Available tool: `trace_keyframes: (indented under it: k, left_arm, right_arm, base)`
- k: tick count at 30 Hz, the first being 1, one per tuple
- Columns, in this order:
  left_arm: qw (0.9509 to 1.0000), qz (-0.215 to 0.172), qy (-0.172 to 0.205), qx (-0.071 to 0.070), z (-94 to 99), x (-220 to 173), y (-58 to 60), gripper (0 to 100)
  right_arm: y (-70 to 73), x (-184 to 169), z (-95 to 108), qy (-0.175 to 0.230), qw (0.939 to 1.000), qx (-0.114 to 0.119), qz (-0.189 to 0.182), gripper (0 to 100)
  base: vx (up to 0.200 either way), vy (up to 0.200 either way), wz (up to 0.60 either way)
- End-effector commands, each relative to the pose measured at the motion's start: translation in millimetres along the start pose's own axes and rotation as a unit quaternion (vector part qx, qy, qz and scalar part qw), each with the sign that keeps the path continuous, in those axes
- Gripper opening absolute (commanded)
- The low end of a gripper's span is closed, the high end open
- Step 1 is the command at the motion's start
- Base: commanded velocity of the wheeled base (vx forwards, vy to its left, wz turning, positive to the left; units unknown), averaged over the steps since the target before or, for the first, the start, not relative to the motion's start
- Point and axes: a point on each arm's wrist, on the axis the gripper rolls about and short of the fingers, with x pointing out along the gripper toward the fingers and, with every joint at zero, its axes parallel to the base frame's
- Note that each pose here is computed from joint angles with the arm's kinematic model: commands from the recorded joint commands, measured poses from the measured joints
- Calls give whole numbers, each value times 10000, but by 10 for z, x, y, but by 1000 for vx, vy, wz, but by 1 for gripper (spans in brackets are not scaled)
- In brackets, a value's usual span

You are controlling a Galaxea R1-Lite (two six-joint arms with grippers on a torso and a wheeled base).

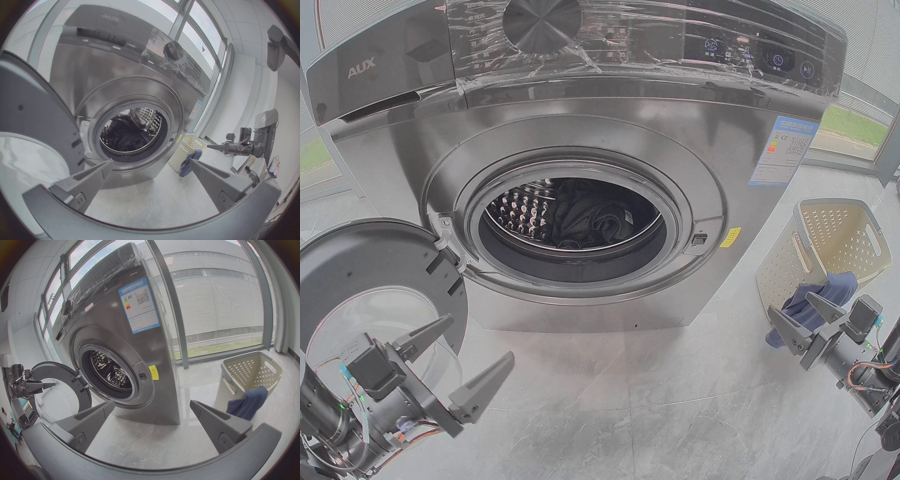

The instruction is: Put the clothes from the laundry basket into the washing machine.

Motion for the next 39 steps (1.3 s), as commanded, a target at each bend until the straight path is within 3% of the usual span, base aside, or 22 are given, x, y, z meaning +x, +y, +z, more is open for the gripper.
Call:
trace_keyframes:
  k: [1,5,6,14,17,20,22,25,26,27,29,32,34,36,38,39]
  left_arm:
    - [9987,379,-337,113,91,-377,158,100]
    - [9984,488,-245,128,80,-509,203,100]
    - [9982,525,-258,122,71,-696,229,100]
    - [9967,714,-345,169,13,-1030,297,100]
    - [9954,922,-201,186,-84,-1157,318,100]
    - [9938,1067,-269,150,-153,-1294,321,100]
    - [9921,1214,-307,61,-210,-1379,322,100]
    - [9893,1433,-264,36,-325,-1495,319,100]
    - [9893,1433,-264,36,-325,-1495,319,100]
    - [9886,1497,-133,42,-465,-1594,301,100]
    - [9905,1378,7,31,-557,-1639,278,100]
    - [9909,1343,88,18,-572,-1636,275,100]
    - [9891,1467,97,33,-569,-1632,278,100]
    - [9814,1909,127,144,-568,-1618,276,100]
    - [9737,2249,128,343,-569,-1614,266,100]
    - [9737,2249,128,343,-569,-1614,266,100]
  right_arm:
    - [-43,-368,123,-94,9998,-2,-146,100]
    - [-72,-537,115,82,9998,-30,-196,100]
    - [-107,-752,111,136,9996,-32,-243,100]
    - [-226,-1241,35,-43,9975,-98,-695,100]
    - [-266,-1389,-47,-30,9937,-152,-1113,100]
    - [-267,-1502,-77,-247,9920,-148,-1229,100]
    - [-267,-1562,-112,-300,9913,-149,-1275,100]
    - [-270,-1646,-194,-263,9896,-161,-1403,100]
    - [-270,-1646,-194,-263,9896,-161,-1403,100]
    - [-273,-1755,-341,-109,9860,-223,-1646,100]
    - [-271,-1824,-450,5,9829,-332,-1811,100]
    - [-271,-1833,-453,-55,9816,-273,-1888,100]
    - [-272,-1833,-453,-57,9813,-274,-1903,100]
    - [-273,-1830,-462,7,9796,-293,-1987,100]
    - [-263,-1832,-475,42,9764,-392,-2124,100]
    - [-263,-1832,-475,42,9764,-392,-2124,100]
  base:
    - [-200,0,0]
    - [-50,0,0]
    - [-200,0,0]
    - [-50,0,0]
    - [-200,0,0]
    - [0,0,0]
    - [0,0,0]
    - [0,0,0]
    - [0,0,0]
    - [0,-200,0]
    - [0,-200,0]
    - [0,-200,0]
    - [0,-200,0]
    - [0,-200,0]
    - [0,-200,0]
    - [0,-200,0]
